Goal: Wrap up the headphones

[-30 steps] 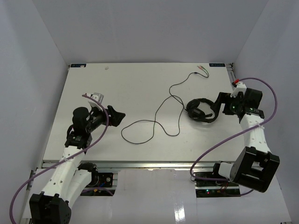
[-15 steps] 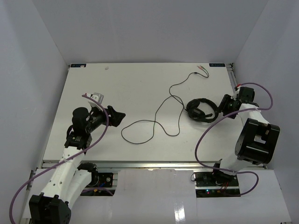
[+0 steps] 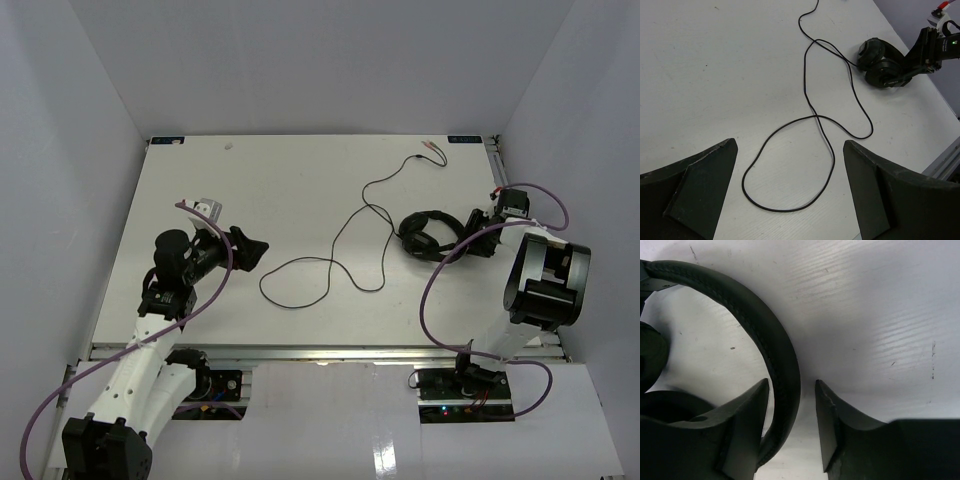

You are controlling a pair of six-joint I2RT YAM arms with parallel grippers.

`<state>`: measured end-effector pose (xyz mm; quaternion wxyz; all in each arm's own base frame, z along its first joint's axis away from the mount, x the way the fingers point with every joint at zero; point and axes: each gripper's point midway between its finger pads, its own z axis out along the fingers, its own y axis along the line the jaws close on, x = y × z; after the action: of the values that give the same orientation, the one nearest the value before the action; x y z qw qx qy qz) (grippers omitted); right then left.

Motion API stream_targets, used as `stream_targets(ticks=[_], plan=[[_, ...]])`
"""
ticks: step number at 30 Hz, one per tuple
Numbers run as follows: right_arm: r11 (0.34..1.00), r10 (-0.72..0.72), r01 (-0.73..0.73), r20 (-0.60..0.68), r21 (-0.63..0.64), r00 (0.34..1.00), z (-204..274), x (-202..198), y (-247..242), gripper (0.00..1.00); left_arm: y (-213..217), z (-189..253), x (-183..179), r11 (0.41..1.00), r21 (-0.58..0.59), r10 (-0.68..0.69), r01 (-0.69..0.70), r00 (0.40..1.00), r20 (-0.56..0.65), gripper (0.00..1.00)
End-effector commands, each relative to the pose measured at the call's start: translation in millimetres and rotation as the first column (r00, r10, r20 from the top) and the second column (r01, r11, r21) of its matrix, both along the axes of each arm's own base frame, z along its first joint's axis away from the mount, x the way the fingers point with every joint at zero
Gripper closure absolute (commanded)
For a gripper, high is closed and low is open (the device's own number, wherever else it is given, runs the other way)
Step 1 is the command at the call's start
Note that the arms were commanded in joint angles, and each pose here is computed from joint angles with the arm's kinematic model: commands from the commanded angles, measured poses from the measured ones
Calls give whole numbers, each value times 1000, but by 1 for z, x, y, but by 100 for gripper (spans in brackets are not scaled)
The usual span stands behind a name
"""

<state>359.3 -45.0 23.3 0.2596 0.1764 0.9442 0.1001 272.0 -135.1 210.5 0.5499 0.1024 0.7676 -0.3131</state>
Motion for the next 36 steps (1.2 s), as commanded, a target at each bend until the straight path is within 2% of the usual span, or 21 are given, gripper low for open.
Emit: stream_targets(ticks=[1, 5, 13, 16, 19, 21, 24, 27, 28, 29, 31, 33, 34, 36], plan=[[1000, -3, 3, -2, -16, 1000, -2, 1, -2, 68, -5, 19, -3, 999, -1, -36, 36, 998, 55, 2], [1000, 8, -7, 36, -21, 999, 11, 1, 0, 72, -17, 27, -15, 991, -23, -130, 133, 987, 95, 2], [990, 137, -132, 111, -51, 984, 35, -3, 16, 92, -44, 36, -39, 942, -55, -320, 331, 936, 146, 2], [964, 251, -227, 184, -138, 950, 59, -4, 30, 92, -55, 39, -51, 901, -75, -411, 427, 897, 164, 2], [885, 444, -382, 232, -268, 866, 85, -8, 66, 92, -60, 45, -54, 890, -71, -434, 451, 884, 176, 2], [786, 587, -473, 241, -399, 772, 107, -11, 90, 92, -64, 57, -54, 879, -58, -453, 473, 868, 204, 2], [578, 799, -603, 228, -550, 557, 138, -18, 149, 92, -72, 70, -49, 869, -33, -476, 494, 851, 221, 2], [378, 917, -669, 162, -640, 364, 154, -25, 186, 92, -81, 70, -43, 858, -13, -503, 514, 844, 185, 2], [313, 943, -674, 133, -669, 306, 161, -27, 196, 92, -85, 69, -39, 854, 8, -512, 520, 839, 183, 2], [206, 975, -676, 87, -708, 206, 163, -31, 212, 92, -91, 66, -35, 850, 13, -522, 527, 838, 161, 2], [105, 992, -651, 35, -752, 120, 167, -35, 228, 92, -98, 60, -32, 843, 28, -535, 537, 834, 134, 2], [-54, 998, -592, -62, -804, -7, 169, -44, 248, 92, -110, 45, -28, 838, 63, -545, 542, 834, 82, 2], [-105, 994, -568, -92, -817, -52, 170, -49, 258, 92, -118, 40, -29, 829, 81, -558, 553, 827, 69, 2], [-163, 987, -548, -131, -821, -98, 168, -55, 270, 92, -131, 29, -32, 810, 127, -583, 573, 811, 55, 2]])
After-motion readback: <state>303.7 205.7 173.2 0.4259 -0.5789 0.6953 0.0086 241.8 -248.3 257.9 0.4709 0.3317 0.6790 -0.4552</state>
